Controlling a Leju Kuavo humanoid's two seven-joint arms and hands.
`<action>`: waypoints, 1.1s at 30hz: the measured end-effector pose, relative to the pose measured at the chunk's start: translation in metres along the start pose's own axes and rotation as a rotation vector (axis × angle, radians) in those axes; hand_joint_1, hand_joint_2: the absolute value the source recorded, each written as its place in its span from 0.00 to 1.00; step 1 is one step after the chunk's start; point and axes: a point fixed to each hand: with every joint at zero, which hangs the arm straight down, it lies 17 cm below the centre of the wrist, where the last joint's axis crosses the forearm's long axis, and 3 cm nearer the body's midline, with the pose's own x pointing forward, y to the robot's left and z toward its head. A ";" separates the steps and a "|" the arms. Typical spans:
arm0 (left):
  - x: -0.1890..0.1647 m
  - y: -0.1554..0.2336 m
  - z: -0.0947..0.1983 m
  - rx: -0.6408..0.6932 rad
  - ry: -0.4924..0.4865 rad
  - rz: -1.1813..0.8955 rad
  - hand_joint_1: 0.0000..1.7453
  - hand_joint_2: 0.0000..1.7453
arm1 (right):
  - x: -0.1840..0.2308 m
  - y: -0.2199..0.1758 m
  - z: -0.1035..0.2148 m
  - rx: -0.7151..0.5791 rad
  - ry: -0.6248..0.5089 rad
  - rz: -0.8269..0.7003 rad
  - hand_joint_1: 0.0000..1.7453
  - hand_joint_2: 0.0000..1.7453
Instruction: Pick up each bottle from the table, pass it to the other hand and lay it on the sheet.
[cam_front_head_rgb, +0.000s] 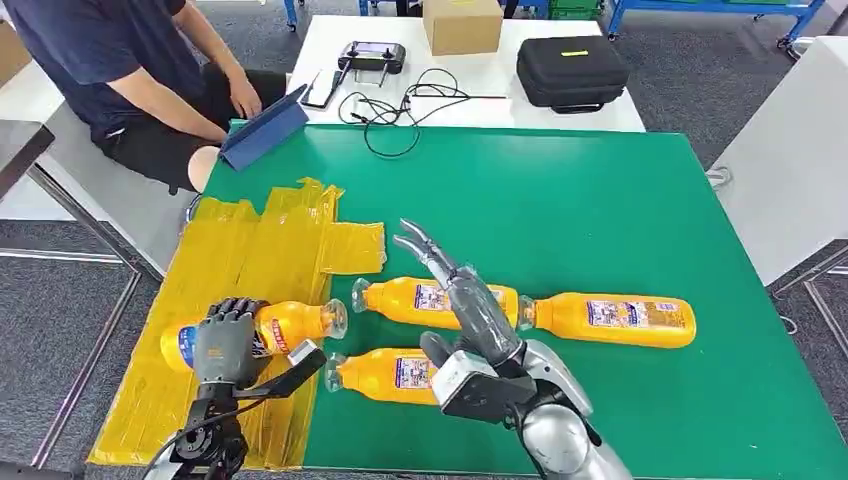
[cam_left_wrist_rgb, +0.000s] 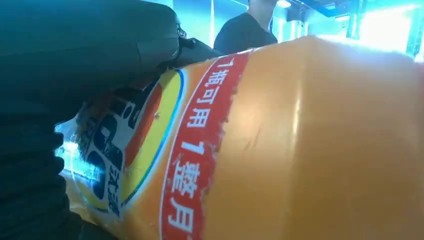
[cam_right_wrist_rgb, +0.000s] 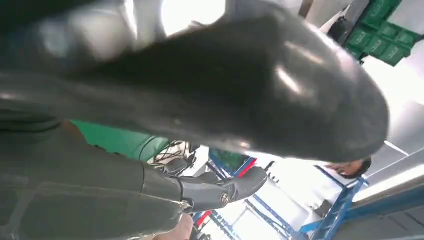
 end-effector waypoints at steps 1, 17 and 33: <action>0.000 0.000 0.000 -0.002 0.001 0.001 1.00 1.00 | 0.000 0.001 -0.001 0.002 0.001 0.000 0.00 0.00; 0.010 -0.001 -0.005 -0.051 0.002 0.082 0.00 0.00 | 0.000 0.013 -0.028 0.066 0.019 -0.021 0.00 0.00; 0.021 0.032 -0.017 0.086 -0.060 0.132 0.00 0.00 | -0.020 0.032 -0.029 0.112 0.084 0.027 0.00 0.00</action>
